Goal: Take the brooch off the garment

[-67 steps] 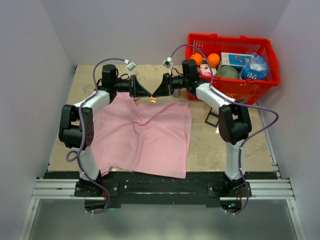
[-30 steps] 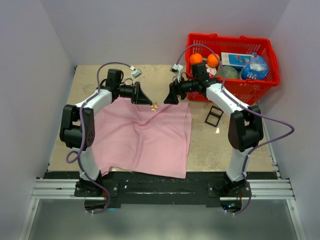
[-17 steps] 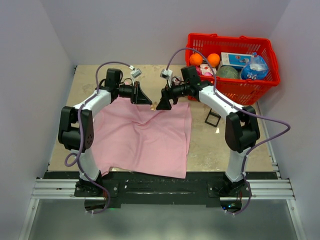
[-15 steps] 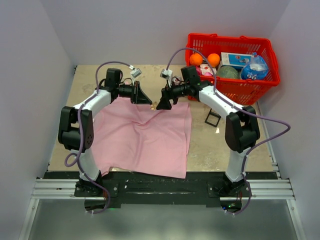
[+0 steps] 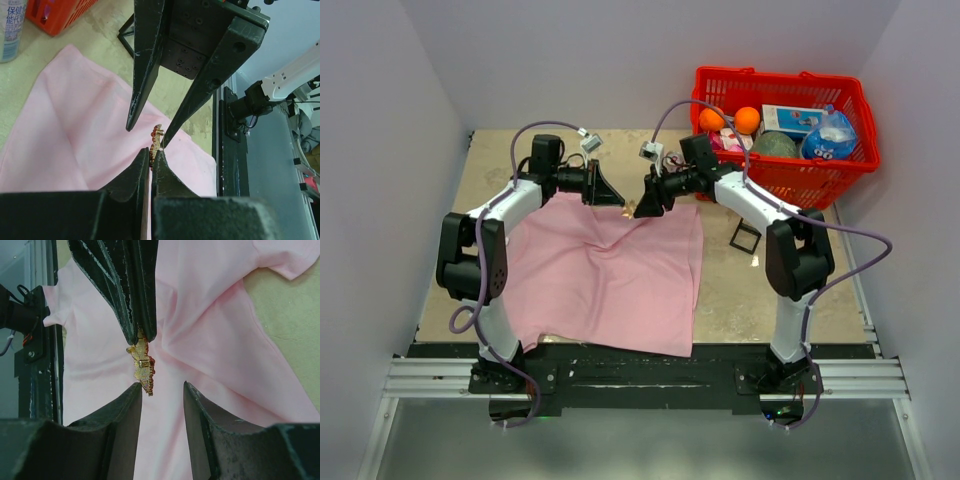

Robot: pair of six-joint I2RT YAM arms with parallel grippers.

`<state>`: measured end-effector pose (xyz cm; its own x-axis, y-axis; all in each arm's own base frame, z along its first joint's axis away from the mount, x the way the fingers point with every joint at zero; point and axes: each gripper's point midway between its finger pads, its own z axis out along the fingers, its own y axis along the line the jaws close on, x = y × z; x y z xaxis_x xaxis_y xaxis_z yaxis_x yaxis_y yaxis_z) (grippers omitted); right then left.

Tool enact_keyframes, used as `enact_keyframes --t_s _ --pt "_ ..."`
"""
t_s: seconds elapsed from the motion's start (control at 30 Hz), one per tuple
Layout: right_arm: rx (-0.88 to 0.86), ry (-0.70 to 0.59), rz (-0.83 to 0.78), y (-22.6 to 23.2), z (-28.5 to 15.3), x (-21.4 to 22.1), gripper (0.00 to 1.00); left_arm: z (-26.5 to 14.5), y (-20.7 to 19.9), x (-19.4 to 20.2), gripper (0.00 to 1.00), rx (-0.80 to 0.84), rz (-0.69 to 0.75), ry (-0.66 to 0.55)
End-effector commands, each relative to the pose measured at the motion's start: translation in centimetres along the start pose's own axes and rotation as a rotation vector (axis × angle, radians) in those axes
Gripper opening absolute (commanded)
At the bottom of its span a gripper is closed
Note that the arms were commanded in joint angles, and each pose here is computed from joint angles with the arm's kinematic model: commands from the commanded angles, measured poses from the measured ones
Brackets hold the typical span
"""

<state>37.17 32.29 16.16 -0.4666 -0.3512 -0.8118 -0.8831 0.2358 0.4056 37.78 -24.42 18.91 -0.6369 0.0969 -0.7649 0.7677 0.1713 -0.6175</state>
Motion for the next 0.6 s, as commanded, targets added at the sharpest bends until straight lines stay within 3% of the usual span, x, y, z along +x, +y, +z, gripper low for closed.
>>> enact_keyframes --t_s 0.0,0.27,0.37,0.57 --pt "-0.028 -0.056 -0.066 0.4 0.0 -2.6 0.41 -0.3 -1.4 -1.3 0.0 0.036 0.049 -0.02" --pt "-0.07 -0.063 -0.063 0.6 0.1 -3.1 0.41 -0.2 -1.0 -1.1 0.0 0.03 0.04 -0.018" --pt "-0.08 -0.065 -0.067 0.6 0.3 -3.2 0.36 -0.2 -0.9 -1.1 0.0 0.032 0.038 -0.018" --pt "-0.07 -0.066 -0.065 0.2 0.4 -3.5 0.0 -0.1 -0.1 -0.9 0.0 -0.01 0.032 -0.014"
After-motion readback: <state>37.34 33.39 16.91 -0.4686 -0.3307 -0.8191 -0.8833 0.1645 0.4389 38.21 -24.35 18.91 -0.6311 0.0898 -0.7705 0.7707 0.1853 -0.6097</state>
